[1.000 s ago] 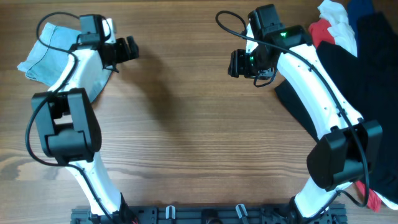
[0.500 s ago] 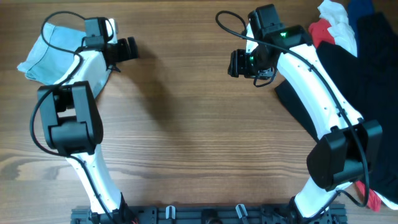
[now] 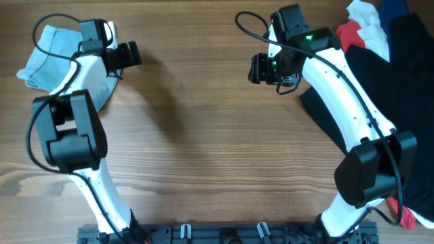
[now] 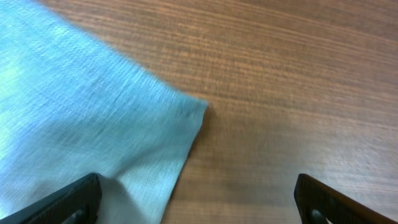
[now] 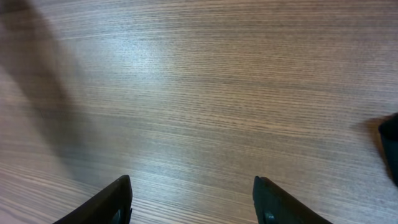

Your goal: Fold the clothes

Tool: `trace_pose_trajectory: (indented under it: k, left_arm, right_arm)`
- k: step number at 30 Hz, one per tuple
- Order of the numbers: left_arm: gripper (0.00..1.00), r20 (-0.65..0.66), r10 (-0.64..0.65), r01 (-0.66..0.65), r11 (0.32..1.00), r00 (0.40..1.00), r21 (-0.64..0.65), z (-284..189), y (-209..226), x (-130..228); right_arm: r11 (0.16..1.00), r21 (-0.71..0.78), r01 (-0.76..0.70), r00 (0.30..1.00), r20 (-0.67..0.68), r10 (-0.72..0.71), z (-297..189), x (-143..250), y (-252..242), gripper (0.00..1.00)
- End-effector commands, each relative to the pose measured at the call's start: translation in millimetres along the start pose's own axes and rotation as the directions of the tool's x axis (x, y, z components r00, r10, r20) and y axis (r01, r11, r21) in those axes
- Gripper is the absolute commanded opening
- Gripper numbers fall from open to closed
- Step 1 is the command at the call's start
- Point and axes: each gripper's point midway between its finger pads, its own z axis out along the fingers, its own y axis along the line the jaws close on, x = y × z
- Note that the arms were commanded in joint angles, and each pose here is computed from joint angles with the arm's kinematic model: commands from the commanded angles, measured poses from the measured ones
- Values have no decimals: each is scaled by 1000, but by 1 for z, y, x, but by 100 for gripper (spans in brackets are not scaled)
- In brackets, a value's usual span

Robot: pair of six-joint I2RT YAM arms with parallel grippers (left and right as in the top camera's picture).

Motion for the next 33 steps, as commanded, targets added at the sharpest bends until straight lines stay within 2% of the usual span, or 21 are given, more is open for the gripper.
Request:
trace_pose_trajectory:
  k: [1, 6, 10, 13, 17, 19, 20, 21, 23, 24, 25, 26, 33]
  left_arm:
    - [100, 127, 5, -8, 1000, 992, 29, -65, -18, -46]
    - [100, 125, 9, -26, 991, 992, 131, -108, -59, -46]
    - [100, 59, 73, -82, 984, 996, 161, -116, -96, -23]
    - [100, -62, 126, -115, 981, 990, 156, -115, -117, 14]
    - [100, -242, 172, -141, 980, 955, 141, -122, -126, 65]
    - [100, -310, 171, -133, 981, 935, 139, -127, -125, 82]
    - [100, -339, 169, -127, 982, 925, 142, -129, -124, 89]
    - [97, -369, 166, -123, 983, 914, 138, -132, -122, 96]
    - [79, -419, 159, -117, 985, 894, 125, -137, -117, 108]
    - [50, -446, 156, -114, 986, 881, 119, -140, -115, 114]
    - [20, -478, 152, -113, 988, 865, 110, -144, -112, 121]
    - [4, -501, 148, -110, 988, 853, 104, -147, -110, 127]
    - [4, -631, 97, -85, 995, 769, 48, -172, -97, 157]
  right_arm:
    - [999, -33, 9, 999, 45, -7, -9, -10, 10, 64]
    - [997, -44, 57, 993, 110, -52, -11, -25, 14, 69]
    - [995, -42, 87, 978, 191, -77, -15, -45, 14, 71]
    - [998, -30, 56, 977, 209, -48, -18, -53, 0, 72]
    - [1000, 1, -4, 991, 135, 4, -18, -38, -25, 57]
    - [999, 27, -25, 996, 85, 23, -17, -26, -34, 45]
    - [998, 49, -31, 997, 70, 28, -17, -22, -39, 36]
    - [997, 69, -35, 998, 57, 31, -17, -18, -42, 31]
    - [994, 103, -40, 999, 33, 37, -18, -11, -48, 12]
    - [992, 121, -42, 999, 21, 40, -18, -8, -52, 4]
    - [989, 140, -44, 999, 6, 44, -19, -3, -55, 4]
    - [988, 148, -45, 999, -4, 46, -19, -1, -56, 4]
    - [986, 161, -48, 999, -12, 51, -39, 12, -57, 4]
